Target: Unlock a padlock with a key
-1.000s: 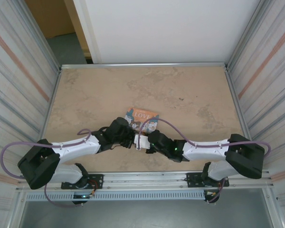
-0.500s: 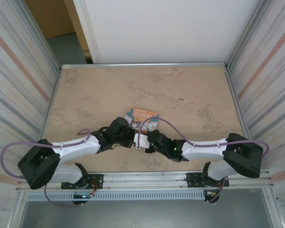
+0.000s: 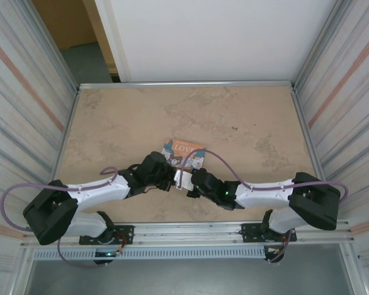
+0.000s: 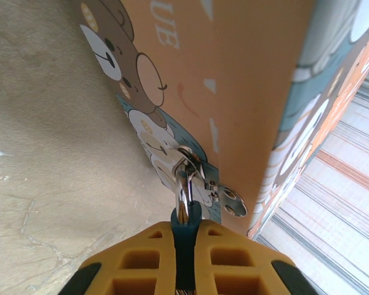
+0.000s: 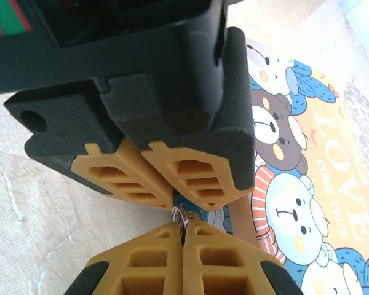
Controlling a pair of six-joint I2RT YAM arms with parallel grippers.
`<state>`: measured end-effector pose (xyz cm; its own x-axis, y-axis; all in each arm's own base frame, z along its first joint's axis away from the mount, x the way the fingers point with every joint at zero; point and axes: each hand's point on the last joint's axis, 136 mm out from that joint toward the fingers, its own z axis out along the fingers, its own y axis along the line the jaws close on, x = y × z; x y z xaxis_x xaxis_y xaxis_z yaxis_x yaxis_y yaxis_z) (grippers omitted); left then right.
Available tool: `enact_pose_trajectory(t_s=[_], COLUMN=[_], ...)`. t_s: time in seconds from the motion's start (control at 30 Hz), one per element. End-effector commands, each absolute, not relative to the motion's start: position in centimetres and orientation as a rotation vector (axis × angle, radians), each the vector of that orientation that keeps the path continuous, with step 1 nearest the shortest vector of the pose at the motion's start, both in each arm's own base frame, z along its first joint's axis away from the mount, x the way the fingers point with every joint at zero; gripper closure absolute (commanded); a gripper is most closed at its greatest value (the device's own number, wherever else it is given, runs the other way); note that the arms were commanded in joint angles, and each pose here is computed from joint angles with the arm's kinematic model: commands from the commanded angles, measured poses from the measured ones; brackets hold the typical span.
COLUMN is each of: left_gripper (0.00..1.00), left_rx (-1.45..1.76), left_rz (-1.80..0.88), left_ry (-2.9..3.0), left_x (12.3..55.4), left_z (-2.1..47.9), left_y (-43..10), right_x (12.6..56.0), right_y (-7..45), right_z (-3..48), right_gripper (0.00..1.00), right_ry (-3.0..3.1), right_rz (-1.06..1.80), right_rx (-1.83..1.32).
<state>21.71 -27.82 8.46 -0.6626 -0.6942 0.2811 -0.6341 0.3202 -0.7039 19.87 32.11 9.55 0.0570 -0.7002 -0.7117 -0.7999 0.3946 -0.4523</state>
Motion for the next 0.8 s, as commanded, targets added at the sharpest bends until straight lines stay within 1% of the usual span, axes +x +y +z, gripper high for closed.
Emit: enact_pose_trajectory(t_s=[0.0, 0.47, 0.67, 0.77], left_gripper=[1.0, 1.0, 1.0, 1.0], left_rx=[-1.23, -1.225, -1.215, -1.226], left_rz=[-1.366, -1.369, -1.354, -1.353], left_ry=[2.468, 2.474, 2.489, 2.483], left_x=[21.9, 21.8, 21.6, 21.2], left_z=[9.7, 9.6, 9.2, 8.8], left_y=[-28.8, -29.1, -29.9, -30.8], right_x=[20.6, 23.0, 23.1, 22.7], right_y=[32.1, 28.6, 27.2, 26.6], right_z=[11.0, 12.1, 12.4, 11.6], right_gripper=[1.0, 1.0, 1.0, 1.0], right_ry=[1.714, 1.976, 2.05, 2.077], right_rz=[0.22, 0.535, 0.646, 0.651], right_rx=[-1.177, -0.797, -0.654, -0.642])
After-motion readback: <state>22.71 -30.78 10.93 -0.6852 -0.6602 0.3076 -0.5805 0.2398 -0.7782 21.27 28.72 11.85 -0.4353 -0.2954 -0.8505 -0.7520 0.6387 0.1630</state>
